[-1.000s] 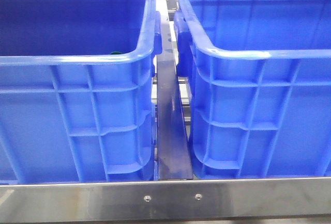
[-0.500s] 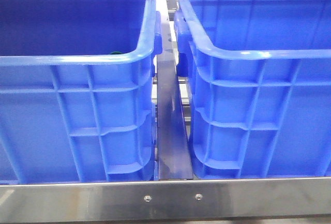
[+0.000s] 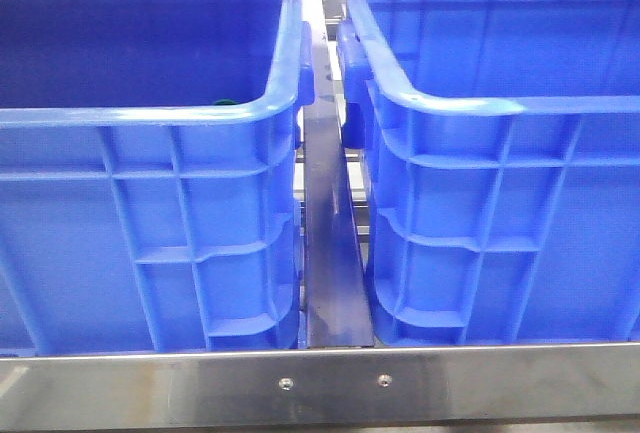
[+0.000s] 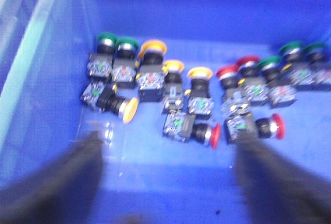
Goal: Pick red and yellow buttons and place in box
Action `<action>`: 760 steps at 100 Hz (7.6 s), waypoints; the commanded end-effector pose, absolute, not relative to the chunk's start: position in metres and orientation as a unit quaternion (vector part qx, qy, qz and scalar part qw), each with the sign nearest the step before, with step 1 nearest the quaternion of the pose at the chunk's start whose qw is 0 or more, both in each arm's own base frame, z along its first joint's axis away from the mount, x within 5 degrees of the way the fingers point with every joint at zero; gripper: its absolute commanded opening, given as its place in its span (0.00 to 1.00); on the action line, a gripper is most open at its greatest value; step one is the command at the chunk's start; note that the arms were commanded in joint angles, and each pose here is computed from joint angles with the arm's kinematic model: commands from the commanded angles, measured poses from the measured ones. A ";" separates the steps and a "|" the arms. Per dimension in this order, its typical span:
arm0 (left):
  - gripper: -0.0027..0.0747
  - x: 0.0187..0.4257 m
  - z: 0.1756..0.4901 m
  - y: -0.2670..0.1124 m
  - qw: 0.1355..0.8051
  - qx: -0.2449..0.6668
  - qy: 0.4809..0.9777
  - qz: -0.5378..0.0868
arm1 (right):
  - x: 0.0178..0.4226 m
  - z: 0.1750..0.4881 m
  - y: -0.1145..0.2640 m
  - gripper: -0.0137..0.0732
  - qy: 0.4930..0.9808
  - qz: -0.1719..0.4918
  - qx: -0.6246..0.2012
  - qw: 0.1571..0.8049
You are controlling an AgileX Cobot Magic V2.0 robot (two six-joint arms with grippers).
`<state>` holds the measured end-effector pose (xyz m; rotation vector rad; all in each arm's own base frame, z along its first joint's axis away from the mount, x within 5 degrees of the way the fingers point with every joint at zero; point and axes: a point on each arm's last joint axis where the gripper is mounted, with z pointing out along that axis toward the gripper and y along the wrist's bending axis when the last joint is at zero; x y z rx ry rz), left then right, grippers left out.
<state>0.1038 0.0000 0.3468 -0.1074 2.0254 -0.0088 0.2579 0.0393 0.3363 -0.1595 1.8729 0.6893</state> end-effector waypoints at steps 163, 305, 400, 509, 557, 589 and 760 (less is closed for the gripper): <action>0.01 0.096 0.361 0.000 0.592 -0.039 0.805 -0.021 | 0.383 0.249 0.018 0.77 0.810 0.128 -0.142 0.554; 0.01 0.096 0.360 0.000 0.589 -0.040 0.807 -0.020 | 0.140 0.339 0.017 0.82 0.721 0.065 -0.007 0.690; 0.86 0.096 0.360 0.000 0.590 -0.040 0.806 -0.020 | 0.102 0.345 0.013 0.10 0.671 0.078 -0.010 0.738; 0.79 0.331 0.315 0.002 0.333 -0.022 0.942 -0.041 | 0.102 0.345 0.013 0.10 0.671 0.078 -0.010 0.738; 0.79 0.354 0.281 0.031 0.310 -0.048 0.949 -0.024 | 0.102 0.345 0.013 0.10 0.671 0.077 -0.010 0.737; 0.79 0.363 0.264 0.032 0.294 -0.050 0.954 -0.025 | 0.102 0.345 0.013 0.10 0.671 0.077 -0.010 0.737; 0.01 0.158 0.419 -0.171 0.455 0.371 0.778 -0.222 | 0.102 0.346 0.014 0.11 0.669 0.082 -0.015 0.739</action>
